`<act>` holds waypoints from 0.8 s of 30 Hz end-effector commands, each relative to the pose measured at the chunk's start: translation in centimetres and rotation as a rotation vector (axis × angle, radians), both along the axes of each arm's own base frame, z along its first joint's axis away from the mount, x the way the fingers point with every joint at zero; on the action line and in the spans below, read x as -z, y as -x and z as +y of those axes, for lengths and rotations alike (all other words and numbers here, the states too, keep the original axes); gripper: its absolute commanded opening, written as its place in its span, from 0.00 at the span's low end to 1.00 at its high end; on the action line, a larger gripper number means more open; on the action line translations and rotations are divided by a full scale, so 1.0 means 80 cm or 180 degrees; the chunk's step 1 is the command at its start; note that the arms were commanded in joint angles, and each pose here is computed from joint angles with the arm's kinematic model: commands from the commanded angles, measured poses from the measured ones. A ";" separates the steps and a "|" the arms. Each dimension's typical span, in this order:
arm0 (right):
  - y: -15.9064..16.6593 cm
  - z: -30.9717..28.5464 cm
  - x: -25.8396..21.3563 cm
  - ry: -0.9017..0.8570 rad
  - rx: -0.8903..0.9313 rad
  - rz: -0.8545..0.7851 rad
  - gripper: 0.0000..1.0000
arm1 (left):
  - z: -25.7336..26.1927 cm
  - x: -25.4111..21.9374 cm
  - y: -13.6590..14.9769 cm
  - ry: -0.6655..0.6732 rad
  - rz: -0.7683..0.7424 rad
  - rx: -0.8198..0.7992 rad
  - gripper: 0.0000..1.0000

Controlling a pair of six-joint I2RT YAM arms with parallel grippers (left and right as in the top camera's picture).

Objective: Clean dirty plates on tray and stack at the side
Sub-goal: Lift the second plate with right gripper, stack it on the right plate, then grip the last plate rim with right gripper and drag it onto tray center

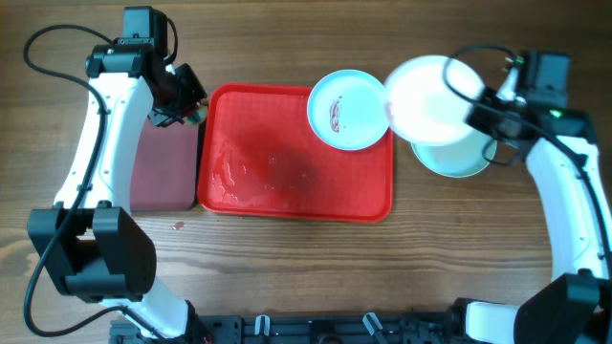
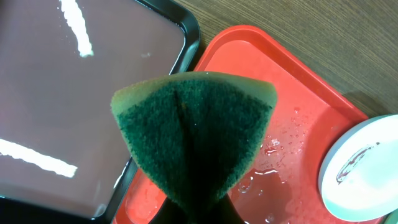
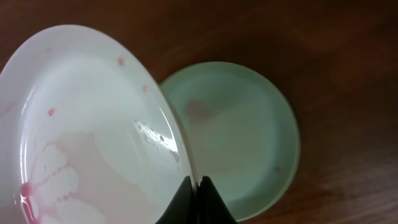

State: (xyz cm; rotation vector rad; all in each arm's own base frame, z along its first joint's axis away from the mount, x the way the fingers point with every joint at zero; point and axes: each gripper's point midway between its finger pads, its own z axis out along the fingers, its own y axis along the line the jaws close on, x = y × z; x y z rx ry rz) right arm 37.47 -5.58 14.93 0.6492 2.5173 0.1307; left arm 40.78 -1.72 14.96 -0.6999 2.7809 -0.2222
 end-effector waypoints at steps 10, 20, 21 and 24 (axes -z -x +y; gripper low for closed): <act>0.045 -0.063 0.110 -0.0029 0.0555 0.0148 0.04 | -0.004 0.003 0.000 0.0016 0.0011 0.0092 0.04; 0.032 -0.045 0.128 -0.0216 0.0253 0.0188 0.52 | -0.004 0.003 0.000 0.0016 0.0011 0.0092 0.04; 0.026 -0.039 0.119 -0.0275 0.0193 0.0147 0.52 | -0.004 0.003 0.000 0.0016 0.0011 0.0092 0.04; -0.006 -0.002 0.058 -0.0401 -0.0209 -0.0086 0.52 | -0.004 0.003 0.000 0.0016 0.0010 0.0092 0.04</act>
